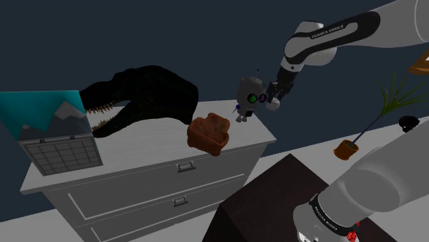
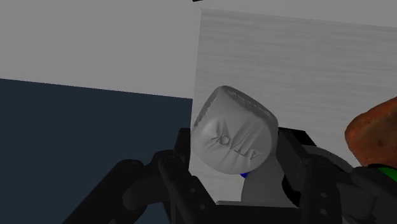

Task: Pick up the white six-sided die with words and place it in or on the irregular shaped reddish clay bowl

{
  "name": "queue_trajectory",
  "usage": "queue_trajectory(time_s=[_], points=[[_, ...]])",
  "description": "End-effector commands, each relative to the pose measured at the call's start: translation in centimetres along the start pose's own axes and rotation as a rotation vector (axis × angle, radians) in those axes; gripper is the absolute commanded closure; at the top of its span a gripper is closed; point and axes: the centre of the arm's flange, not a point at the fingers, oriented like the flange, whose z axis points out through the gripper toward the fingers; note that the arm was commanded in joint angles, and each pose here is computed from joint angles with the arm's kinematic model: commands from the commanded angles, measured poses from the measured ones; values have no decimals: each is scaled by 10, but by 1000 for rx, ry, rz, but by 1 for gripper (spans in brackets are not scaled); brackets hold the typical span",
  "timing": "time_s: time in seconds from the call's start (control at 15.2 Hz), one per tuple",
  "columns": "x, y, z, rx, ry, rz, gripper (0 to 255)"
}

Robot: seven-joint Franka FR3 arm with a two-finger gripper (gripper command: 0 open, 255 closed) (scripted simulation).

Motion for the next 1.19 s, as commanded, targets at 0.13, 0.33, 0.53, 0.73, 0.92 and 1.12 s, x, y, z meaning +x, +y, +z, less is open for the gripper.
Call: queue_trajectory(time_s=[0.13,0.33,0.53,0.73,0.92,1.12], points=[[0,0,-22,0,0,0,255],[1,-13,-29,0,0,0,255],[2,-53,-32,0,0,0,255],[4,-92,-35,0,0,0,255],[5,-132,-38,0,0,0,255],[7,-171,-40,0,0,0,255]])
